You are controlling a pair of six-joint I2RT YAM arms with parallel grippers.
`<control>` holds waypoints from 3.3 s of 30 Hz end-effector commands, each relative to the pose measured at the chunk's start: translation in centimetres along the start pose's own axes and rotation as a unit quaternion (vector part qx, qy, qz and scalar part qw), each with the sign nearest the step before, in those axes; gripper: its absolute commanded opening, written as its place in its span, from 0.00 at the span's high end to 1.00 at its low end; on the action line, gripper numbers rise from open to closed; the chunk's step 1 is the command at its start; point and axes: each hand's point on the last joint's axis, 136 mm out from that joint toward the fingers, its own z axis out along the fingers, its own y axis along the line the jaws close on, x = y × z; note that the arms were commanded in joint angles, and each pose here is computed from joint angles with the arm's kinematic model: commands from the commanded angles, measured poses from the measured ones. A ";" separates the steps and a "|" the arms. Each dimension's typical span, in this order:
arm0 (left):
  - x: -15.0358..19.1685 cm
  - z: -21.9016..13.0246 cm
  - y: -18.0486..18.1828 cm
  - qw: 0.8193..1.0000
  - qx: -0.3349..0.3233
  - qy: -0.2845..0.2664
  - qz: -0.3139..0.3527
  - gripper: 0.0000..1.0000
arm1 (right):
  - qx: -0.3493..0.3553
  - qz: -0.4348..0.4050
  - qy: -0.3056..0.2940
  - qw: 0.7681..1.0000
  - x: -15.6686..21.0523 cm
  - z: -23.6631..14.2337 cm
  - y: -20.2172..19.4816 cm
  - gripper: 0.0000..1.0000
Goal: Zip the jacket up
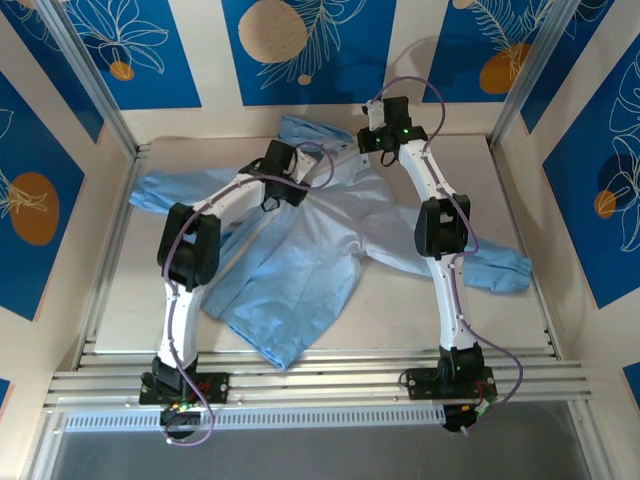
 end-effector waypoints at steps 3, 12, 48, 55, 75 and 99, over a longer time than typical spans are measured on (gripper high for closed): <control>-1.7 -0.6 3.9 1.000 -0.023 -0.003 0.002 0.93 | 0.001 -0.003 -0.023 1.000 -1.8 -0.8 0.0 0.97; -6.6 -7.4 3.8 0.997 -0.025 -0.068 0.014 0.40 | 0.014 -0.013 -0.024 1.000 -4.1 -5.8 1.6 0.49; 16.7 -24.3 7.6 0.903 -0.269 -0.309 -0.132 0.00 | 0.210 0.044 -0.119 0.969 19.4 -28.1 0.7 0.01; 21.6 -24.6 9.3 0.884 -0.366 -0.255 -0.140 0.00 | 0.164 0.042 -0.198 0.965 19.1 -27.6 0.3 0.01; 20.1 -17.7 11.1 0.898 -0.307 -0.278 -0.148 0.00 | 0.125 0.025 -0.176 0.976 21.4 -21.2 -1.6 0.01; 19.4 -16.1 11.8 0.915 -0.295 -0.234 -0.147 0.00 | 0.122 0.048 -0.161 0.978 21.6 -20.6 -2.4 0.01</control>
